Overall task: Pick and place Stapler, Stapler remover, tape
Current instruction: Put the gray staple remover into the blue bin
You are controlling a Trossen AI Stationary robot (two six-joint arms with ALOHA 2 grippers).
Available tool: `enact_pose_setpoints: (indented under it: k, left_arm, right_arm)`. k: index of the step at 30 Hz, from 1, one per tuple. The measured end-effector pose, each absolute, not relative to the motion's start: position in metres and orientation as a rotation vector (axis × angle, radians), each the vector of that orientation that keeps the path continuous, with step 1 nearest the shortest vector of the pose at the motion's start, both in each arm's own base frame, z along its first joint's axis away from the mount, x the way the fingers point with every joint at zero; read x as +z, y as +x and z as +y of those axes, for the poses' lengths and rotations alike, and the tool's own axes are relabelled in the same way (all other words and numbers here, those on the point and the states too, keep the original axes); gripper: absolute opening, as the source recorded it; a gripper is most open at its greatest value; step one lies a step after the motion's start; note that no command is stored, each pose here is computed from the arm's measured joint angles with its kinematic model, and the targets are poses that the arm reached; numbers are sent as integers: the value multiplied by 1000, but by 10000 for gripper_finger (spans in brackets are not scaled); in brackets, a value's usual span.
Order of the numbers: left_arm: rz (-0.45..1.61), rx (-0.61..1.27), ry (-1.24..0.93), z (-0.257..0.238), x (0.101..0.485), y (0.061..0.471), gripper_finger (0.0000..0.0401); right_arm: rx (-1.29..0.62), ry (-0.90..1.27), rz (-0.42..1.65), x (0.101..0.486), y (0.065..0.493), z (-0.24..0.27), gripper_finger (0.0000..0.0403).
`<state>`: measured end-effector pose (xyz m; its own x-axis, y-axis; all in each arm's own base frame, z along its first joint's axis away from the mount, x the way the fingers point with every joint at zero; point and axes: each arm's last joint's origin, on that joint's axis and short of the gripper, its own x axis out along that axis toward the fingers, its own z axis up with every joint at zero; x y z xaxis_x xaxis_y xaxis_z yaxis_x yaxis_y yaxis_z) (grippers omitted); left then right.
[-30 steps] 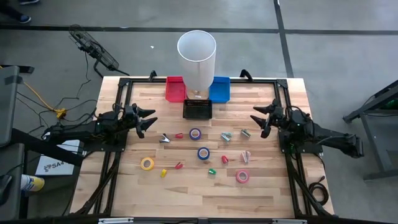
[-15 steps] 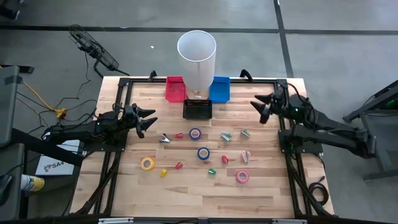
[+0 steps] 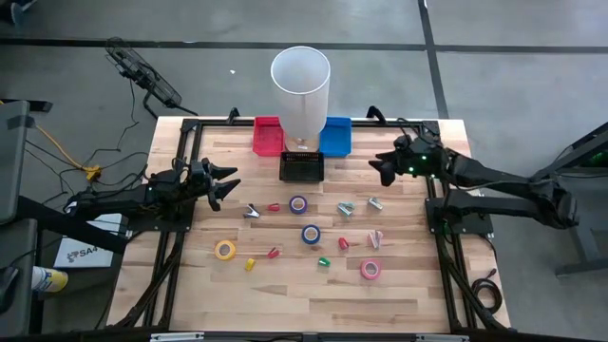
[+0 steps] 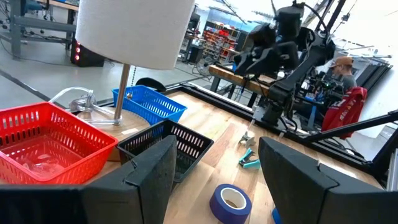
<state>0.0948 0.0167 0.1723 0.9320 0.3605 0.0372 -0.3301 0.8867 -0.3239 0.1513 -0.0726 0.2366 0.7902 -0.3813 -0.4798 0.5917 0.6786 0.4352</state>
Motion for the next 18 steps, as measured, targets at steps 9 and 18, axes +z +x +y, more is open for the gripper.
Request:
enact_pose_setpoints:
  k: [9,18]
  left_arm:
    - [-97,360,-319,17,172,95,225]
    - [-97,360,-319,17,172,95,225]
  right_arm:
    - [-567,738,527,216,161,-75,208]
    - [-629,712,850,210,163,-74,209]
